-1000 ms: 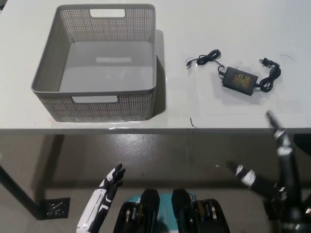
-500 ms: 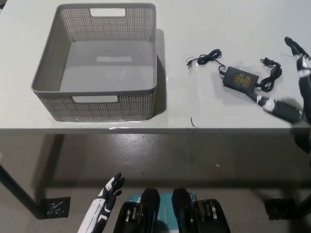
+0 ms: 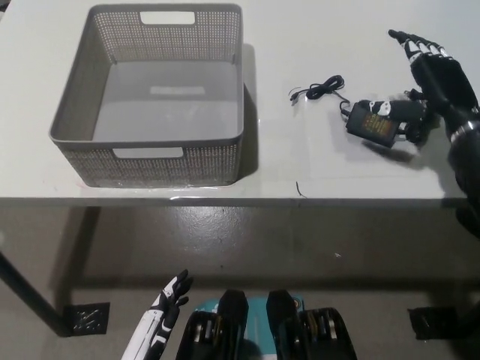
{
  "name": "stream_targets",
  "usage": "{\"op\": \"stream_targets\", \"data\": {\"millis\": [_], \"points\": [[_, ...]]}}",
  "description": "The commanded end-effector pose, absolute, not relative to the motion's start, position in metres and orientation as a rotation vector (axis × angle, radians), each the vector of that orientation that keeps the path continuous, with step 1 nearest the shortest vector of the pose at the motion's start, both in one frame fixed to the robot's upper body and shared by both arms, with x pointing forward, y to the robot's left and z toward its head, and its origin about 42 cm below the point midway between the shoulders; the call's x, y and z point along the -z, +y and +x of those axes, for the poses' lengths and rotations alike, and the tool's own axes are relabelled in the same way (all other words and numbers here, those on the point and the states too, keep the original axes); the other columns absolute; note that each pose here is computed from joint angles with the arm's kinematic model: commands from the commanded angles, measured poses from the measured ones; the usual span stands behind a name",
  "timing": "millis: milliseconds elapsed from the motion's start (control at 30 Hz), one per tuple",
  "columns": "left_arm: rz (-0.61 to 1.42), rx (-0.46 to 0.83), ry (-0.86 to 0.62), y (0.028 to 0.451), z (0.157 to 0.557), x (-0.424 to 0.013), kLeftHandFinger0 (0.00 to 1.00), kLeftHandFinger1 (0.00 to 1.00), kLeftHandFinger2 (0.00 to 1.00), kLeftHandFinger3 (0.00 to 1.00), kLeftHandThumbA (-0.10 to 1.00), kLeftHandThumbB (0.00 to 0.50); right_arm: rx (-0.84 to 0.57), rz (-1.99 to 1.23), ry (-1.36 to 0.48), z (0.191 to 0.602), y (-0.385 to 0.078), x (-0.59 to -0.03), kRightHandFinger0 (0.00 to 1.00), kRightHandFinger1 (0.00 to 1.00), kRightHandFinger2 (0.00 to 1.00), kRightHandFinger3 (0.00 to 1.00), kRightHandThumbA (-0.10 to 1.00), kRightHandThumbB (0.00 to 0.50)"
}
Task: Use the right hand to pick up a black power cord and place it into a container on the left hand side
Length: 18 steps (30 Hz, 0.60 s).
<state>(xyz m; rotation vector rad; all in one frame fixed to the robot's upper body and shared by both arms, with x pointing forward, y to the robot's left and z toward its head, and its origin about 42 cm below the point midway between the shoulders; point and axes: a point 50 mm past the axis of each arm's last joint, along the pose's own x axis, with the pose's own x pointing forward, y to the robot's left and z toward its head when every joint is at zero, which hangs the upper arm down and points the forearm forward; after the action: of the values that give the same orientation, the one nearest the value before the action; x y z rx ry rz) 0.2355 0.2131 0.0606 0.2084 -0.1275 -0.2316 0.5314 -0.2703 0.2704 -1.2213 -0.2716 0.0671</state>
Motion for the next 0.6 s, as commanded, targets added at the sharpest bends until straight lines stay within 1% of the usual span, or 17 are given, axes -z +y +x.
{"op": "stream_targets", "data": {"millis": [0, 267, 433, 500, 567], "points": [[0.214, 0.25, -0.192, 0.214, 0.235, -0.072, 1.0, 1.0, 1.0, 1.0, 1.0, 0.274, -0.082, -1.31, -0.246, 0.561, -0.269, -0.305, 1.0, 1.0, 1.0, 1.0, 0.96, 0.5], [0.224, 0.249, -0.2, 0.214, 0.24, -0.076, 1.0, 1.0, 1.0, 1.0, 1.0, 0.281, -0.126, -1.297, -0.141, 0.579, -0.266, -0.305, 1.0, 1.0, 1.0, 1.0, 0.97, 0.5], [0.227, 0.256, -0.214, 0.214, 0.244, -0.08, 1.0, 1.0, 1.0, 1.0, 1.0, 0.269, -0.141, -1.301, -0.084, 0.582, -0.266, -0.303, 1.0, 1.0, 1.0, 1.0, 0.98, 0.5], [0.224, 0.258, -0.213, 0.214, 0.245, -0.081, 1.0, 1.0, 1.0, 1.0, 0.99, 0.282, -0.15, -1.275, -0.051, 0.582, -0.269, -0.299, 1.0, 1.0, 1.0, 1.0, 0.95, 0.5], [0.223, 0.257, -0.221, 0.214, 0.248, -0.082, 1.0, 1.0, 1.0, 1.0, 0.97, 0.301, -0.151, -1.266, -0.034, 0.582, -0.271, -0.297, 1.0, 1.0, 1.0, 1.0, 0.98, 0.5]]}}
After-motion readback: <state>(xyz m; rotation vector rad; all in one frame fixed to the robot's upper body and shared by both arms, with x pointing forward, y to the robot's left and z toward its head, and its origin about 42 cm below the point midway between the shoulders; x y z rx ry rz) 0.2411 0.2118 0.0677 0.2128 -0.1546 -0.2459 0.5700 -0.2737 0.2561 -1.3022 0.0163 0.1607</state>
